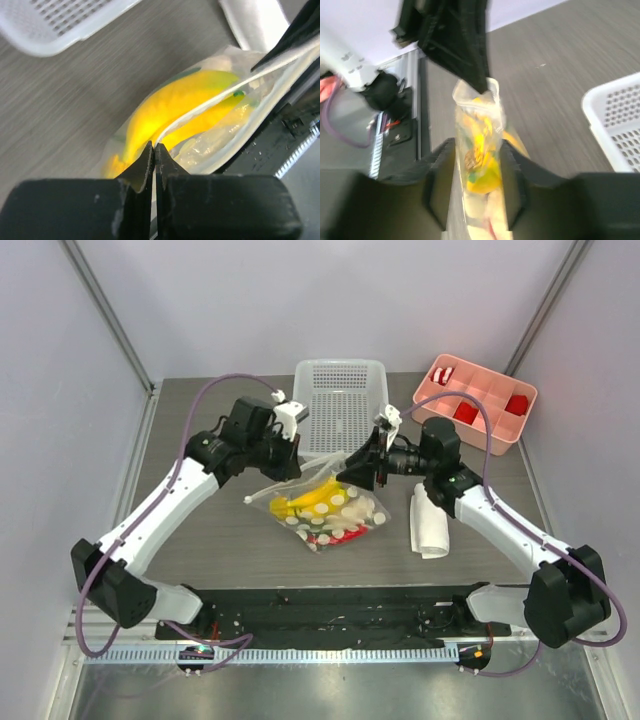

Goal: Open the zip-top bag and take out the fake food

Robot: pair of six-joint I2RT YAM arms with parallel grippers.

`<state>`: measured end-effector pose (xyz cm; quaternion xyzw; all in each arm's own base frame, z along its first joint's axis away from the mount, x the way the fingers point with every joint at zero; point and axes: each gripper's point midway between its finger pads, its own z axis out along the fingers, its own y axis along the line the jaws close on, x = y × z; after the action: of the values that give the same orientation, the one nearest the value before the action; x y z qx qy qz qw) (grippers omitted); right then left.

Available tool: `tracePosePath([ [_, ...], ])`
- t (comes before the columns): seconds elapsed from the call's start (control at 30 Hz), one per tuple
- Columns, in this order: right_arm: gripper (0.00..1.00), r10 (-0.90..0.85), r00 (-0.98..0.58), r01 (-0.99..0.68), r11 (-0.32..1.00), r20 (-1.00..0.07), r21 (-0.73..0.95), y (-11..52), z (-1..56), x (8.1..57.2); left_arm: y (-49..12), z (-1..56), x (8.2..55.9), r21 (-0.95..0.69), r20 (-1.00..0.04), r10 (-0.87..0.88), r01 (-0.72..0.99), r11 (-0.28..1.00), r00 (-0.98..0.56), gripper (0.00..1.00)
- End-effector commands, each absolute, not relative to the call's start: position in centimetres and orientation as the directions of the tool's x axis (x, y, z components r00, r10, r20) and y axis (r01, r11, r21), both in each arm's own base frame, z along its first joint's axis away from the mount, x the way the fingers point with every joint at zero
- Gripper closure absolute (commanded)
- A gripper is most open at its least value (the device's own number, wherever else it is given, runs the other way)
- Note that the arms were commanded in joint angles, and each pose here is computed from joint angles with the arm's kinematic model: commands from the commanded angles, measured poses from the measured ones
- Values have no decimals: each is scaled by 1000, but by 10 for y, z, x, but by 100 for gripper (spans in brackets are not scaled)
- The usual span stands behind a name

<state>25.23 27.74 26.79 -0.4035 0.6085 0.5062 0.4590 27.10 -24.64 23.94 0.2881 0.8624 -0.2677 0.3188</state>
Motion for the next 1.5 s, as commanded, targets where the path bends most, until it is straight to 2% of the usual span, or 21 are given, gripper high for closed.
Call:
tracePosePath([
  [0.0, 41, 42, -238, -887, 398, -970, 235, 278, 294, 281, -200, 261, 258, -260, -718, 136, 444, 857, -683, 100],
  [0.03, 25, 63, -254, -851, 459, -965, 254, 274, 295, 287, -194, 269, 253, -269, -731, 105, 426, 864, -675, 100],
  [0.13, 16, 138, -298, -770, 551, -945, 323, 269, 302, 297, -176, 292, 241, -304, -753, -7, 338, 890, -658, 100],
  [0.2, 14, 175, -333, -730, 575, -927, 371, 269, 301, 300, -169, 297, 236, -319, -745, -40, 303, 898, -666, 100],
  [0.23, 8, 187, -352, -712, 583, -917, 392, 270, 299, 301, -167, 301, 231, -338, -737, -64, 284, 897, -673, 100],
  [0.3, 0, 208, -393, -656, 619, -896, 431, 277, 296, 306, -157, 302, 234, -325, -746, -98, 232, 917, -659, 100],
  [0.37, 0, 230, -481, -517, 705, -846, 485, 272, 274, 317, -154, 302, 235, -341, -742, -138, 191, 921, -656, 100],
  [0.5, 0, 314, -606, -317, 748, -731, 584, 268, 260, 318, -166, 294, 241, -381, -734, -161, 203, 902, -660, 100],
  [0.7, 0, 277, -629, -335, 747, -727, 574, 281, 262, 297, -198, 284, 253, -471, -743, -189, 302, 829, -641, 100],
  [0.8, 0, 231, -651, -408, 696, -723, 590, 299, 263, 285, -189, 271, 257, -431, -742, -179, 257, 865, -646, 100],
  [0.87, 0, 192, -672, -435, 679, -715, 591, 306, 254, 280, -171, 259, 265, -351, -740, -164, 166, 922, -652, 100],
  [0.97, 0, 161, -686, -435, 692, -710, 577, 308, 236, 282, -149, 245, 279, -241, -740, -152, 48, 969, -655, 60],
  [1.03, 0, 184, -665, -406, 725, -724, 556, 300, 234, 288, -157, 222, 292, -204, -705, -123, 34, 978, -698, 33],
  [1.07, 0, 192, -658, -393, 737, -728, 550, 297, 232, 290, -162, 213, 295, -199, -682, -112, 36, 979, -722, 27],
  [1.17, 0, 221, -612, -339, 793, -759, 505, 277, 235, 298, -172, 180, 311, -125, -610, -91, -17, 992, -787, 25],
  [1.27, 0, 251, -573, -215, 872, -780, 439, 243, 232, 305, -161, 150, 329, 46, -583, -75, -125, 991, -809, 24],
  [1.3, 0, 258, -574, -162, 894, -777, 417, 227, 226, 306, -156, 150, 335, 98, -607, -66, -157, 983, -792, 27],
  [1.47, 0, 309, -571, -56, 910, -760, 412, 183, 209, 307, -164, 120, 343, 242, -638, -10, -212, 947, -770, 28],
])
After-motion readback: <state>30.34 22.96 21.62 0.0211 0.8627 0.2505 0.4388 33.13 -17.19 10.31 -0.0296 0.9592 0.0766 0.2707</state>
